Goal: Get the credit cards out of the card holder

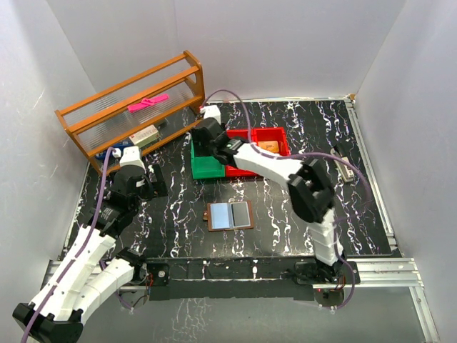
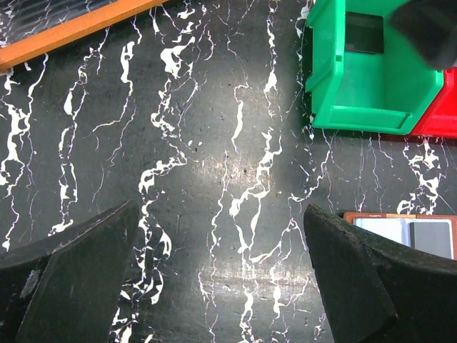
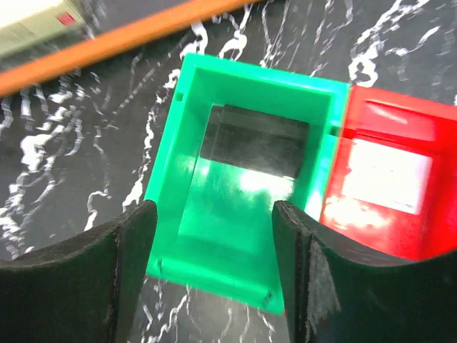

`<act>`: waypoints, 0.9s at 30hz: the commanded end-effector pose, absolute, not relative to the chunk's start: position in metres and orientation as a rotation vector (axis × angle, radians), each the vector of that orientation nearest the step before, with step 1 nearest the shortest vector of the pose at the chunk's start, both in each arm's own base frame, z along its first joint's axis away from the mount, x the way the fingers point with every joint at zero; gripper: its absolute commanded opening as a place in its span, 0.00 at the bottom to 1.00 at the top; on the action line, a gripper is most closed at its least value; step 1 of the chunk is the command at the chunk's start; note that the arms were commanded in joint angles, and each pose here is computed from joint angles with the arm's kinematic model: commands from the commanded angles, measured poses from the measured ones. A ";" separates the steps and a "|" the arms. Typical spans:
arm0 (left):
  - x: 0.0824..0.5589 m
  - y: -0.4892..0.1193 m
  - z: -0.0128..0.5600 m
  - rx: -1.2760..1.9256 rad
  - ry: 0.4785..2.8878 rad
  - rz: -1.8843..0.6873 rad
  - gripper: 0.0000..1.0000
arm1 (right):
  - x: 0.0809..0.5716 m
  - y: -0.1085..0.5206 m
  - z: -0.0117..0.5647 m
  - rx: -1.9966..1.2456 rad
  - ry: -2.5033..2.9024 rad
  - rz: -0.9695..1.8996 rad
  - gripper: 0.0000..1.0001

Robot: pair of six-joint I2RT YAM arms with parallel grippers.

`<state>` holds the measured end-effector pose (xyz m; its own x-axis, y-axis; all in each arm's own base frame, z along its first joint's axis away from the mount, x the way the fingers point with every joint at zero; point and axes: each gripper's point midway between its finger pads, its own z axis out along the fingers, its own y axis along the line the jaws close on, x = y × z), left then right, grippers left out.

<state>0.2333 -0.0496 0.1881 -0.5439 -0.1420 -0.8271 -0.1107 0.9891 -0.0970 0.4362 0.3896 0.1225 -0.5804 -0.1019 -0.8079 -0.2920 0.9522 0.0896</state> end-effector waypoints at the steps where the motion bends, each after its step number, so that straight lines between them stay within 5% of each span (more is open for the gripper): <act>1: 0.233 -0.049 0.188 -0.173 2.156 -0.040 0.99 | 0.422 0.369 0.227 -0.127 1.932 0.447 0.72; 4: 0.234 -0.059 0.184 -0.134 2.179 -0.085 0.99 | 0.390 0.330 0.227 0.004 1.874 0.513 0.96; 6: 0.235 -0.065 0.182 -0.119 2.191 -0.114 0.99 | 0.369 0.307 0.224 0.081 1.848 0.579 0.98; 18: 0.240 -0.194 0.198 0.007 2.248 -0.918 0.95 | 0.259 0.260 0.157 0.100 2.049 0.874 0.97; 27: 0.219 -0.246 0.157 0.108 2.385 -1.021 0.89 | 0.209 0.256 0.100 0.180 2.254 1.015 0.74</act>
<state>0.2360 -0.2139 0.1616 -0.8149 -0.1994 -0.5442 0.2215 0.7605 -0.6104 0.2244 0.2473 0.1077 -0.7145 0.3399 -0.6116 -0.1887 0.7481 0.6362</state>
